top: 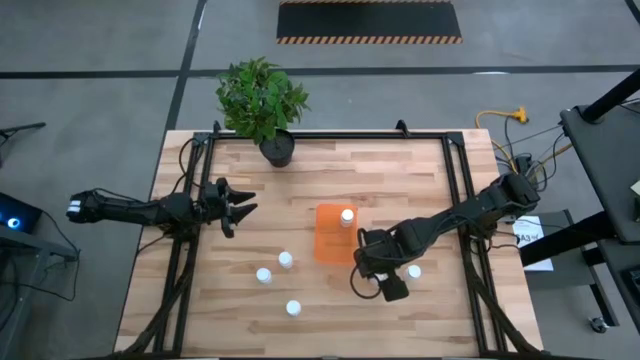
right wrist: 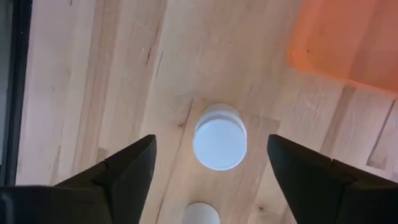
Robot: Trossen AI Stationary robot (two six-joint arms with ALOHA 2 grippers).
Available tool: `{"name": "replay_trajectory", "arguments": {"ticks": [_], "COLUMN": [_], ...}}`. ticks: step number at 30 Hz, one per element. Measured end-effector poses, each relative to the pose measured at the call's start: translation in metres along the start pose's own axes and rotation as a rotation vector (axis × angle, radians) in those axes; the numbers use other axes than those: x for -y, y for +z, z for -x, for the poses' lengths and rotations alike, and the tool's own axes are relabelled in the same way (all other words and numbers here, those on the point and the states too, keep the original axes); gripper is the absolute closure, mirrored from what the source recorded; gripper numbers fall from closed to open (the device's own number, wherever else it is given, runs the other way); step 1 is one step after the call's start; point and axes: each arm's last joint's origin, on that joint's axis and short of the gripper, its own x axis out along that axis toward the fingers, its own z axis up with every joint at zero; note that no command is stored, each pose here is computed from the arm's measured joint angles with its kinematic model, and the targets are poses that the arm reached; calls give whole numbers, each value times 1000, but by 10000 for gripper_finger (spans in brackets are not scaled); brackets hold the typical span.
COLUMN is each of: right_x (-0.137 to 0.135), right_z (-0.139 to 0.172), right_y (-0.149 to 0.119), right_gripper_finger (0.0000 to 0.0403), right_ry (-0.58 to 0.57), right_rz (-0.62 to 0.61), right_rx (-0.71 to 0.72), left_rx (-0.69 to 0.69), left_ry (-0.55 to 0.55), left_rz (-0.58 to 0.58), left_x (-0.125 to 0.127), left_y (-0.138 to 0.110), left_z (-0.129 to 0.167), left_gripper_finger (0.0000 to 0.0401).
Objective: Pick and place pill bottles into a basket
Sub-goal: Put the white pill bottle into the orange bin
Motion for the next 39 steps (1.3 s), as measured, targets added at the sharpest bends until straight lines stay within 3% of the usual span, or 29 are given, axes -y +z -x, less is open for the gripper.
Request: {"name": "replay_trajectory", "arguments": {"ticks": [7,28,39], "right_x": [-1,4,5], "right_z": [-11,-35,-36], "right_y": [-7,-13,-15], "right_gripper_finger": [97,119,167], "right_ry": [-2,4,-21], "right_rz": [10,35,36], "right_rx": [-22,21,18], "left_rx": [0,0,0], "left_ry": [0,0,0], "left_rz": [0,0,0], "left_x": [0,0,0], "left_y": [0,0,0], "left_z": [0,0,0], "left_gripper_finger": [228,228,228]}}
